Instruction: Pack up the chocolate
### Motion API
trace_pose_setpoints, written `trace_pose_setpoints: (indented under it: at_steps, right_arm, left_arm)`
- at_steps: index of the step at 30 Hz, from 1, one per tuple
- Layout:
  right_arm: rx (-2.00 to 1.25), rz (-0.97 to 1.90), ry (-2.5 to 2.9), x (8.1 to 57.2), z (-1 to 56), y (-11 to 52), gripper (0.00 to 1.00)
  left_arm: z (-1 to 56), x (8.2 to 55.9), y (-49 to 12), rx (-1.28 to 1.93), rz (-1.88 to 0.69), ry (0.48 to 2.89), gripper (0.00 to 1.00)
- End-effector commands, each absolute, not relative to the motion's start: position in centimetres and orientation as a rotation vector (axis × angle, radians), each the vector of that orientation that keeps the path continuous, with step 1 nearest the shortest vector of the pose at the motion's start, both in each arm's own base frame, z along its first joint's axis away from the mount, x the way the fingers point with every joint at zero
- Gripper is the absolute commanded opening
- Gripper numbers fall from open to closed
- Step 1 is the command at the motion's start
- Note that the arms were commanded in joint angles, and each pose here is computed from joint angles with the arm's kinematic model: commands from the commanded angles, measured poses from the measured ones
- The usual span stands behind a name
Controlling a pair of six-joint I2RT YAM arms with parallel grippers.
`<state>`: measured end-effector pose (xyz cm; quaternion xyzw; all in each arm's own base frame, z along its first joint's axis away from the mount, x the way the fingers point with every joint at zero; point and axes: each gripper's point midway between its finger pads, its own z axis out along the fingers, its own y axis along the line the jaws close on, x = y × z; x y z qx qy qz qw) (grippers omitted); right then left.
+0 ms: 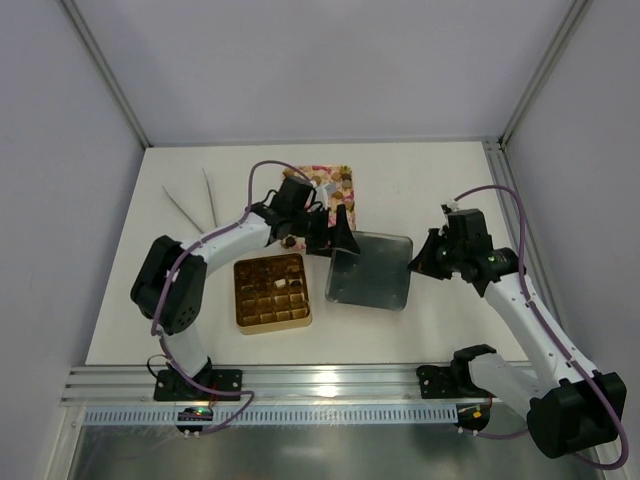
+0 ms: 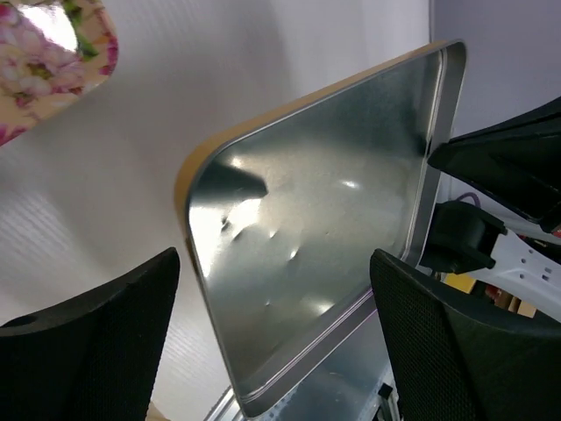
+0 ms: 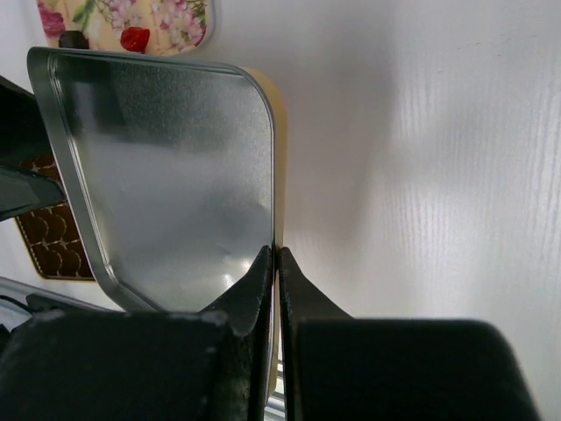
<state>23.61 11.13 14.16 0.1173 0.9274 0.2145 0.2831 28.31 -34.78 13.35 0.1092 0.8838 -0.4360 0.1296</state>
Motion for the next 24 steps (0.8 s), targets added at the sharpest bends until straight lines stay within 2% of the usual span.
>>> trace_pose_setpoints:
  at_steps: [1, 6, 7, 9, 12, 13, 14, 15, 16, 17, 18, 21, 24]
  right_arm:
    - [0.28, 0.726, 2.371, 24.7, 17.8, 12.9, 0.04]
    - [0.287, 0.783, 2.348, 24.7, 18.2, 13.5, 0.04]
    - [0.281, 0.8, 2.34, 24.8, 18.3, 13.8, 0.04]
    - [0.286, 0.813, 2.336, 24.7, 18.2, 13.8, 0.04]
    - [0.274, 0.833, 2.327, 24.6, 18.1, 14.1, 0.04]
    - [0.267, 0.833, 2.319, 24.6, 18.2, 14.1, 0.05]
    - [0.263, 0.825, 2.317, 24.6, 18.1, 14.0, 0.1]
    - [0.256, 0.815, 2.311, 24.6, 18.1, 13.9, 0.22]
    - [0.25, 0.81, 2.298, 24.5, 18.3, 13.8, 0.29]
    - [0.249, 0.778, 2.293, 24.7, 18.1, 13.5, 0.36]
    - [0.24, 0.758, 2.286, 24.7, 18.2, 13.3, 0.48]
    - [0.156, 0.656, 2.237, 24.4, 19.1, 13.2, 0.62]
    - [0.039, 0.499, 2.154, 23.7, 20.8, 14.1, 0.7]
  left_arm:
    - [16.4, 27.1, -36.0, 0.384, -1.438, 2.473, 0.85]
    - [18.4, 26.5, -36.2, 0.359, -1.519, 2.434, 0.66]
    - [18.6, 26.3, -36.2, 0.36, -1.526, 2.432, 0.57]
    - [19.5, 26.1, -36.1, 0.359, -1.538, 2.415, 0.49]
    - [20.4, 25.7, -35.9, 0.354, -1.552, 2.401, 0.3]
    - [20.6, 25.6, -35.9, 0.341, -1.56, 2.405, 0.18]
    - [20.9, 25.6, -35.9, 0.336, -1.564, 2.401, 0.12]
    - [21.1, 25.5, -35.8, 0.329, -1.563, 2.402, 0.04]
    - [21.1, 25.6, -35.7, 0.312, -1.553, 2.416, 0.0]
    - [21.2, 25.6, -35.6, 0.296, -1.547, 2.425, 0.0]
    - [21.3, 25.5, -35.5, 0.289, -1.544, 2.43, 0.0]
    - [21.2, 25.8, -34.7, 0.225, -1.48, 2.494, 0.0]
    - [21.4, 26.7, -33.3, 0.131, -1.406, 2.571, 0.0]
